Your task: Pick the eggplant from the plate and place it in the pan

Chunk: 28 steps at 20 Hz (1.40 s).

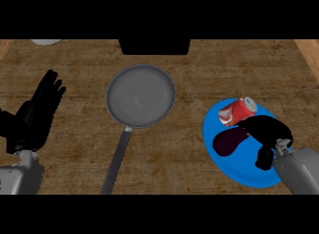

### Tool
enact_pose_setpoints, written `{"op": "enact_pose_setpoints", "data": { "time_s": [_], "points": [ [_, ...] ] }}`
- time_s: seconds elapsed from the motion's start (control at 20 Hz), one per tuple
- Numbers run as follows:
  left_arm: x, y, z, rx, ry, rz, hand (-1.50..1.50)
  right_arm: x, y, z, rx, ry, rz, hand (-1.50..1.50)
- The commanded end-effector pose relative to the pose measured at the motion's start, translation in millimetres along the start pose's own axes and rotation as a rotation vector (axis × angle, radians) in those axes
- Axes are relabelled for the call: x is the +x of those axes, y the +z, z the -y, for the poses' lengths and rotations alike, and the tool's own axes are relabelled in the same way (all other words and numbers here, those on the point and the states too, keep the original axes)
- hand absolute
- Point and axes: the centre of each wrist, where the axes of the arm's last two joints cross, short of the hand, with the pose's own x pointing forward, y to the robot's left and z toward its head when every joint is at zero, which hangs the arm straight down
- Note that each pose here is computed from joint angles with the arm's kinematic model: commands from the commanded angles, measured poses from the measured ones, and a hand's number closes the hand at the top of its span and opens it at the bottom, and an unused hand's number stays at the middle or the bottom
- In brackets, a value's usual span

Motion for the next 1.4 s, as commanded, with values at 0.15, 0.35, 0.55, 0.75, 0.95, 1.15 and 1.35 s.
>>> {"op": "enact_pose_setpoints", "data": {
  "time_s": [0.15,0.35,0.55,0.75,0.95,1.15,1.35],
  "points": [
    [-9.2,11.0,0.0,-0.018,0.013,-0.006,0.00,-15.6,-21.6,-19.3,-0.003,-0.005,0.083,1.50],
    [-19.7,-15.8,-7.8,-0.001,0.022,0.000,0.00,-0.4,-27.0,-18.4,-0.024,-0.033,0.099,1.50],
    [-0.8,-3.1,0.6,-0.021,0.003,0.002,0.00,117.3,-26.2,11.1,-0.121,-0.131,0.049,1.50],
    [-1.6,-4.8,18.4,-0.085,0.011,0.024,0.00,147.1,-19.2,34.7,-0.282,-0.218,-0.022,1.50],
    [-3.7,-6.7,26.7,-0.127,0.004,0.014,0.00,172.2,-6.0,65.8,-0.465,-0.239,-0.154,1.50],
    [2.4,-12.5,41.7,-0.169,-0.002,0.024,0.00,211.3,18.0,99.5,-0.718,-0.170,-0.271,1.50],
    [5.2,-14.6,50.3,-0.200,-0.004,0.025,0.00,245.5,44.9,132.6,-0.945,-0.138,-0.385,1.50]
  ]
}}
